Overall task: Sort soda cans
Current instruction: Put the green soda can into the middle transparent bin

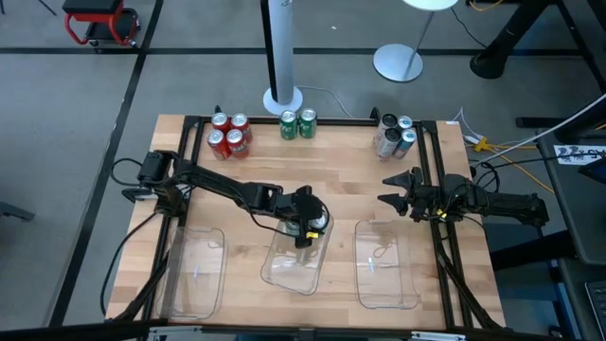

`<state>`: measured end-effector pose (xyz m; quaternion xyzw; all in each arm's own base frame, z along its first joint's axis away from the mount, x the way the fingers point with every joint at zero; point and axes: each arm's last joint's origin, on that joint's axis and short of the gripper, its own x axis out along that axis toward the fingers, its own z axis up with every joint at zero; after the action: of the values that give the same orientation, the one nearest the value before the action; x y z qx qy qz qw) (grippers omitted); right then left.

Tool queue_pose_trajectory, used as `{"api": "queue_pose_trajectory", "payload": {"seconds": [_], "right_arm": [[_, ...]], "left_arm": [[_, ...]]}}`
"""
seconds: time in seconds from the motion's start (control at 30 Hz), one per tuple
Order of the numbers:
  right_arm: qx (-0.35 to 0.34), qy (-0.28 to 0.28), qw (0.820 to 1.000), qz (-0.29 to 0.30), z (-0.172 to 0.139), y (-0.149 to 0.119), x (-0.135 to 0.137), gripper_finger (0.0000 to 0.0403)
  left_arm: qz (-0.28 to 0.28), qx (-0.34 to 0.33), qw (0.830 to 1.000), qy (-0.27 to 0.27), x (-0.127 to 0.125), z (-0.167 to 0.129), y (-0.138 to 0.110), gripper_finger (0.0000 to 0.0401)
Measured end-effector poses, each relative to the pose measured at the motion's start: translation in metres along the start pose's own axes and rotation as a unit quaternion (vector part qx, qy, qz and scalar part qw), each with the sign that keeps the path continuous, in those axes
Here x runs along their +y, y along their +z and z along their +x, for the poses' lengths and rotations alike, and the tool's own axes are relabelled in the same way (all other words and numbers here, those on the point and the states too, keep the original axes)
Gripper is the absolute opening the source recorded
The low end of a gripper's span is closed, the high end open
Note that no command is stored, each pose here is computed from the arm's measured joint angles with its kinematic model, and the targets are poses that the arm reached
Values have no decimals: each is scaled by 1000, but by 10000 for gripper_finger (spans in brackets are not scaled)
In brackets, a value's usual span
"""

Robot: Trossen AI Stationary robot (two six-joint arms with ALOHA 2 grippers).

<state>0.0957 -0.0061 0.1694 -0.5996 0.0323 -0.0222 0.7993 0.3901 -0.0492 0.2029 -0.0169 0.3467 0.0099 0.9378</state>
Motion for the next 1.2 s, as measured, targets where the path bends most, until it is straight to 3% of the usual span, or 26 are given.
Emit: {"api": "queue_pose_trajectory", "payload": {"seconds": [0.97, 1.2], "right_arm": [[0, 0, 1000, 0, 0, 0, 0, 376], [0, 0, 1000, 0, 0, 0, 0, 376]], "left_arm": [[-1, 12, 1000, -16, 1, 1, -3, 327], [46, 24, 998, -44, -1, 2, -6, 341]]}}
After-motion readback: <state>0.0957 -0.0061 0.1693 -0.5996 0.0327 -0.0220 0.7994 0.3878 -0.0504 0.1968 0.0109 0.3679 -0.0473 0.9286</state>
